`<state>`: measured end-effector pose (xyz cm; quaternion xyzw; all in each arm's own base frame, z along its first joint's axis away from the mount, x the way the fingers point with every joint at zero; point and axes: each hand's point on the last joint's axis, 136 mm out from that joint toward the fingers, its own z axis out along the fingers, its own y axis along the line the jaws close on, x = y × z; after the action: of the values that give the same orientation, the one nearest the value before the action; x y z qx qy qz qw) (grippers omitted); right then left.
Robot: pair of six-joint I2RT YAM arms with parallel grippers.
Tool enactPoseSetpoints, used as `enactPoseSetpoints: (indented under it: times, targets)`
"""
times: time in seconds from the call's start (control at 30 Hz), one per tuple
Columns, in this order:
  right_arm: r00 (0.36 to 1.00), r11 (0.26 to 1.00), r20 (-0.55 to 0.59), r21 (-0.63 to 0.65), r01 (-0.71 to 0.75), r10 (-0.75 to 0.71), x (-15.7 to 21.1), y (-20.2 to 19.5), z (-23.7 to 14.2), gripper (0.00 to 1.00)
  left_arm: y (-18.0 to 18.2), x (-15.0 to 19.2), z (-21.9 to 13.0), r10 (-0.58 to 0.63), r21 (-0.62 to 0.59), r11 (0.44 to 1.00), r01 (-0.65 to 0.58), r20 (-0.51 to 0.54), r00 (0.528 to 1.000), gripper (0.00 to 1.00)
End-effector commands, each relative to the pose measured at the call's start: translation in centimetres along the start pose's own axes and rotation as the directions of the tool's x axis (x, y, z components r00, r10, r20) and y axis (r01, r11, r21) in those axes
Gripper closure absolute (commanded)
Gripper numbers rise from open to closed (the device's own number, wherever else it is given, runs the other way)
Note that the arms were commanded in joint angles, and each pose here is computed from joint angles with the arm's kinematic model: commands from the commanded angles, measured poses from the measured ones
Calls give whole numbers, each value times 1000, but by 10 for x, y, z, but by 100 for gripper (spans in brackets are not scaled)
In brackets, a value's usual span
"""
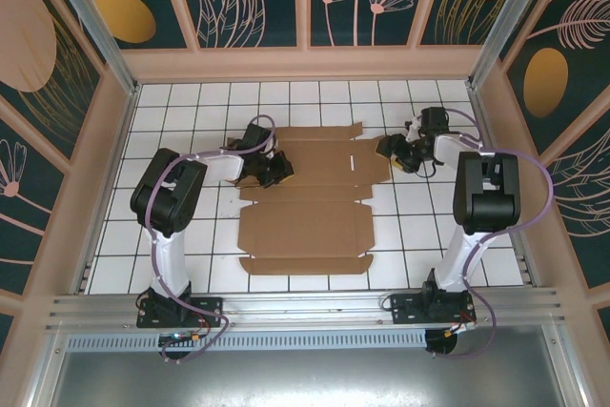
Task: Fold the paper box
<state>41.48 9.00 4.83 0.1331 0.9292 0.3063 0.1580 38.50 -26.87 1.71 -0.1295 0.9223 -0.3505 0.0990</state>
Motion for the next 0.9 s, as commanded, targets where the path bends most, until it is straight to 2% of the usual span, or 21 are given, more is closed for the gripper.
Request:
enactPoseSetpoints:
  times: [0.0,0.2,0.37,0.6,0.67,0.77,0.87]
  targets:
    - [998,1000,-55,-23,11,-12,16,-1,11,36,8,7,6,-13,5,1000,13,-5,1000,91]
    - [990,990,-137,-142,14,-33,35,17,25,42,16,12,11,-16,-5,1000,15,-22,1000,91]
    - [983,985,-186,-171,-33,1,45,13,37,48,23,17,13,-22,-15,1000,22,-30,999,92]
    - [979,964,-202,-258,-59,6,52,23,37,63,27,22,12,-21,-14,1000,21,-40,999,96]
    - [982,963,-187,-265,-40,-11,49,27,33,71,26,23,10,-18,-11,1000,18,-40,999,96]
    - [992,980,-116,-196,25,-49,33,29,19,83,22,22,6,-11,-6,1000,11,-34,999,96]
    - [996,990,-35,-117,79,-84,14,35,2,90,19,20,2,-3,-11,1000,3,-24,1000,96]
